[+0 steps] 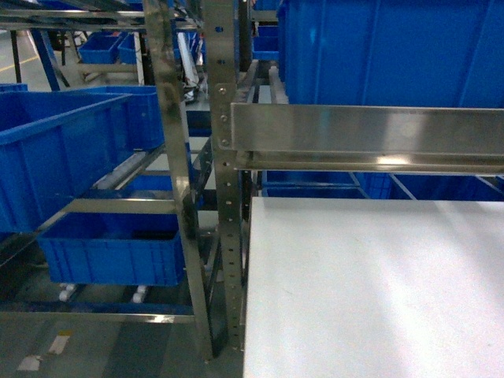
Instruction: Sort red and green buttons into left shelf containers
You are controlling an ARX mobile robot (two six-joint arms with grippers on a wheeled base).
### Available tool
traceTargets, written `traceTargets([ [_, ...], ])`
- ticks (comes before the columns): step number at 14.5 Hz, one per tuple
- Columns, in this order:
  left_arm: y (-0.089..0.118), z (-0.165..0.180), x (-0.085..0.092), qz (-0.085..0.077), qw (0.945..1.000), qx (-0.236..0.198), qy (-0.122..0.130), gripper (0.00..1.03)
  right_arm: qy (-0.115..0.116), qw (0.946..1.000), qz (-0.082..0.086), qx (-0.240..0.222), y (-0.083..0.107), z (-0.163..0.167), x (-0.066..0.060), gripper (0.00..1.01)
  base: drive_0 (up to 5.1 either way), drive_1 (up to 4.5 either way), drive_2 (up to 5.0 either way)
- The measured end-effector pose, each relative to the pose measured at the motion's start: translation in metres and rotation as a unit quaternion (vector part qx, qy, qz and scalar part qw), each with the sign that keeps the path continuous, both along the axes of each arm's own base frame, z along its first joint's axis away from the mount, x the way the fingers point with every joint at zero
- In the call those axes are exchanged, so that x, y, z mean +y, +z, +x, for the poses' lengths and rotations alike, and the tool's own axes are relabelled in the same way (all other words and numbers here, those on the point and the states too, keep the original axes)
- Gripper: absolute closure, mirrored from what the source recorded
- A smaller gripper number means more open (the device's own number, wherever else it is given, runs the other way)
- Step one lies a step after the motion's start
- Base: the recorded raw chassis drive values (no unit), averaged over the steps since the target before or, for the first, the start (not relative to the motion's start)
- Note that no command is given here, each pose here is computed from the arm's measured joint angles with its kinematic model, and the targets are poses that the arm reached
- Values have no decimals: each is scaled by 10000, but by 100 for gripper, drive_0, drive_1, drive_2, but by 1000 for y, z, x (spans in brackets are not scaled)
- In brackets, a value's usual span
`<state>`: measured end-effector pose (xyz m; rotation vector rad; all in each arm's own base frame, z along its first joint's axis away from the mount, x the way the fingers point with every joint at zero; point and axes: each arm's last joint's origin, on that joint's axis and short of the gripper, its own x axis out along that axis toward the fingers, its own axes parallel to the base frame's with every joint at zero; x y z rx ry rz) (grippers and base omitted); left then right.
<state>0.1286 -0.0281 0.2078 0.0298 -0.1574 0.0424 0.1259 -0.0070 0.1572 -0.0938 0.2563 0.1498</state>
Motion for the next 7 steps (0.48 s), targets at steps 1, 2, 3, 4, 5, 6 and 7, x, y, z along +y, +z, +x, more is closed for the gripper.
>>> traceTargets([
  [1, 0, 0, 0, 3, 10000, 6, 0, 78, 0, 10000, -1, -6, 0, 0, 0, 66, -493, 243, 243],
  [2, 0, 0, 0, 4, 10000, -1, -13, 78, 0, 10000, 0, 4, 0, 0, 0, 66, -488, 248, 248],
  [3, 0, 0, 0, 3, 10000, 5, -6, 78, 0, 10000, -1, -6, 0, 0, 0, 66, -488, 248, 248],
  [4, 0, 0, 0, 2, 10000, 0, 4, 78, 2, 10000, 1, 0, 0, 0, 0, 66, -488, 248, 248],
  [5, 0, 0, 0, 3, 10000, 6, 0, 78, 0, 10000, -1, -9, 0, 0, 0, 66, -492, 245, 245],
  [6, 0, 0, 0, 0, 10000, -7, -2, 78, 2, 10000, 0, -4, 0, 0, 0, 66, -492, 245, 245],
  [7, 0, 0, 0, 1, 10000, 6, 4, 78, 2, 10000, 0, -4, 0, 0, 0, 66, -492, 245, 245],
])
